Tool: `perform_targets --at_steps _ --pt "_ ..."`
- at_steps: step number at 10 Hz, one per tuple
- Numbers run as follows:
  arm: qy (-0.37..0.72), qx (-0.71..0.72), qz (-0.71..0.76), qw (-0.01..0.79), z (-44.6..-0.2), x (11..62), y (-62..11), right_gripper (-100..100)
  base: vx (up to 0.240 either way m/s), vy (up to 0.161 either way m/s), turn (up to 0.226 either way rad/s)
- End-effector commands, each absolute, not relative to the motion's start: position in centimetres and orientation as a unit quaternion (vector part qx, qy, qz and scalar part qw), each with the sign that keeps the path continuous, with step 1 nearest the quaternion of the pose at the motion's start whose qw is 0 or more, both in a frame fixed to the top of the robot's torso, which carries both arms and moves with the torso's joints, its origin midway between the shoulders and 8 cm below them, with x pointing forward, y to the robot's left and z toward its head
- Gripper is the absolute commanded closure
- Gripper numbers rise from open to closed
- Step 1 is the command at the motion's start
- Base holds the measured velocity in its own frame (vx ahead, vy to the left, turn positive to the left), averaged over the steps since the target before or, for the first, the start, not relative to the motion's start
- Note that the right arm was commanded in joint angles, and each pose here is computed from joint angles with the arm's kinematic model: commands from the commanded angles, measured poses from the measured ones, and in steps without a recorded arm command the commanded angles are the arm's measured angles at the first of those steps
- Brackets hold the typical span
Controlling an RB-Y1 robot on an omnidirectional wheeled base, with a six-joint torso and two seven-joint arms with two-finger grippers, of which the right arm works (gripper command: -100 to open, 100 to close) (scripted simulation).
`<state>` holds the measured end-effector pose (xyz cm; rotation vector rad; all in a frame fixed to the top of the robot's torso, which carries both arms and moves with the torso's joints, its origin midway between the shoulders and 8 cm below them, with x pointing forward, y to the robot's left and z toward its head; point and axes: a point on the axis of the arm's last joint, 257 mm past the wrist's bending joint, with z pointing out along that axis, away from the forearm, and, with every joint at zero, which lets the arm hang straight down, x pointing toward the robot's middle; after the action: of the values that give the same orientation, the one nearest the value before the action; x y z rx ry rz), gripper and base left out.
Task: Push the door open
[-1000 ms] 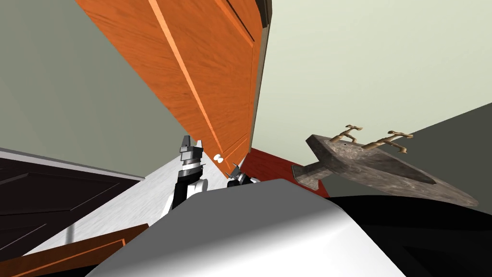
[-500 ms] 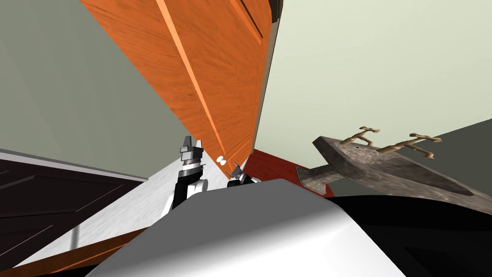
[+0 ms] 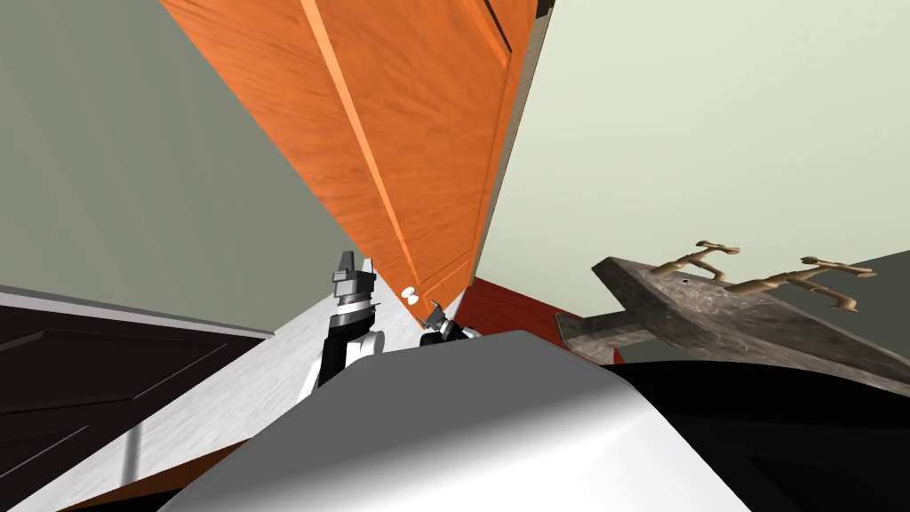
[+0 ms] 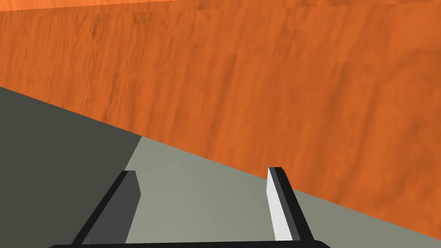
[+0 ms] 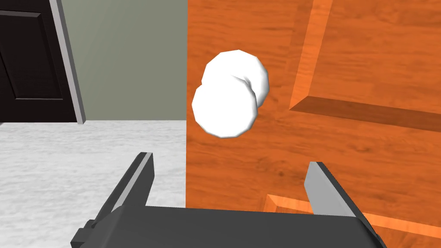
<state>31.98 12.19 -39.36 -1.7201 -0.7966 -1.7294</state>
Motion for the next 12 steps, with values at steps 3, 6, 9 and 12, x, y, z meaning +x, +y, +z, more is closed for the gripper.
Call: perform_targets --at_steps 3,6,9,12 --pt "-0.298 -0.643 -0.646 0.283 -39.4 32.0 12.1 100 -0.015 -0.017 0.001" --pt "-0.298 -0.643 -0.646 0.283 -39.4 32.0 12.1 100 -0.006 -0.008 0.000" --pt "-0.278 -0.661 -0.653 0.244 -40.5 33.8 8.8 -100 -0.075 0.106 -0.145" --pt "-0.242 -0.664 -0.664 0.242 -39.2 34.6 10.0 -100 -0.108 0.112 -0.099"
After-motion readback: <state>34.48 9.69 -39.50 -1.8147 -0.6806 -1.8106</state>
